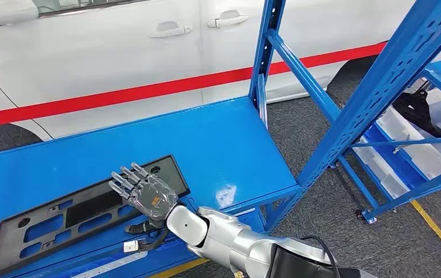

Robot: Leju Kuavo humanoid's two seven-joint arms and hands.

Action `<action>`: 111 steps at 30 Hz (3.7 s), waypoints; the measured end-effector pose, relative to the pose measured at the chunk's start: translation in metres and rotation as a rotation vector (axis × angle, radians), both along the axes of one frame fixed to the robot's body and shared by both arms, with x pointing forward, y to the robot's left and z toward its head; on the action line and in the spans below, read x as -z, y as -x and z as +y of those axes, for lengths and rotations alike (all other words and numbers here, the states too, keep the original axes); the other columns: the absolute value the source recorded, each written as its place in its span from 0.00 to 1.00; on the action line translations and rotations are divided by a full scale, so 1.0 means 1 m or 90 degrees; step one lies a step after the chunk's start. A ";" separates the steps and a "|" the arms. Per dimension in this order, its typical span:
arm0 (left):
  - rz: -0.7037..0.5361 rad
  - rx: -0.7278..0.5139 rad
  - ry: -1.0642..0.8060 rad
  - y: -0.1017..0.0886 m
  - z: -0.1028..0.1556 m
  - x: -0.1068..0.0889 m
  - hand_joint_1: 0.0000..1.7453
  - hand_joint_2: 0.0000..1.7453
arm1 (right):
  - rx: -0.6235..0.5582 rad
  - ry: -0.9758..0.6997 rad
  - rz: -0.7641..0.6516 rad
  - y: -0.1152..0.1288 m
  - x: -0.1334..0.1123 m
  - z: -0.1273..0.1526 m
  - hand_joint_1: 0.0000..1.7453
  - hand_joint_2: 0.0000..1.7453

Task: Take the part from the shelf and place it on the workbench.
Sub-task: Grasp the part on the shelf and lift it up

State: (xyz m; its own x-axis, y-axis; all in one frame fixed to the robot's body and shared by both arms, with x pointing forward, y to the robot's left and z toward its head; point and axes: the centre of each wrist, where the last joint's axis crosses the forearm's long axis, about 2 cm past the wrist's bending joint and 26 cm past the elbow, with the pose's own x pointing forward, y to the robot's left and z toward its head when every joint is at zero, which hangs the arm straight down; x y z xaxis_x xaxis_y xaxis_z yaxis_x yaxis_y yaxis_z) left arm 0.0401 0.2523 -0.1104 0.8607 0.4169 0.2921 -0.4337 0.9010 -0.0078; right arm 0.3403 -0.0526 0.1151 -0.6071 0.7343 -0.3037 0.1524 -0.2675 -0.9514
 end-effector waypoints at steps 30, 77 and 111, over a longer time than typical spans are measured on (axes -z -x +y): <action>-0.071 -0.020 0.013 0.000 0.000 0.000 0.00 0.00 | -0.025 -0.046 0.072 0.001 -0.004 0.000 1.00 1.00; -0.188 0.024 -0.016 0.003 -0.002 0.000 0.00 0.00 | -0.147 -0.189 -0.185 0.010 -0.123 0.021 1.00 1.00; -0.189 0.071 -0.040 -0.002 0.003 0.000 0.00 0.00 | -0.204 -0.201 -0.279 0.021 -0.115 0.009 1.00 1.00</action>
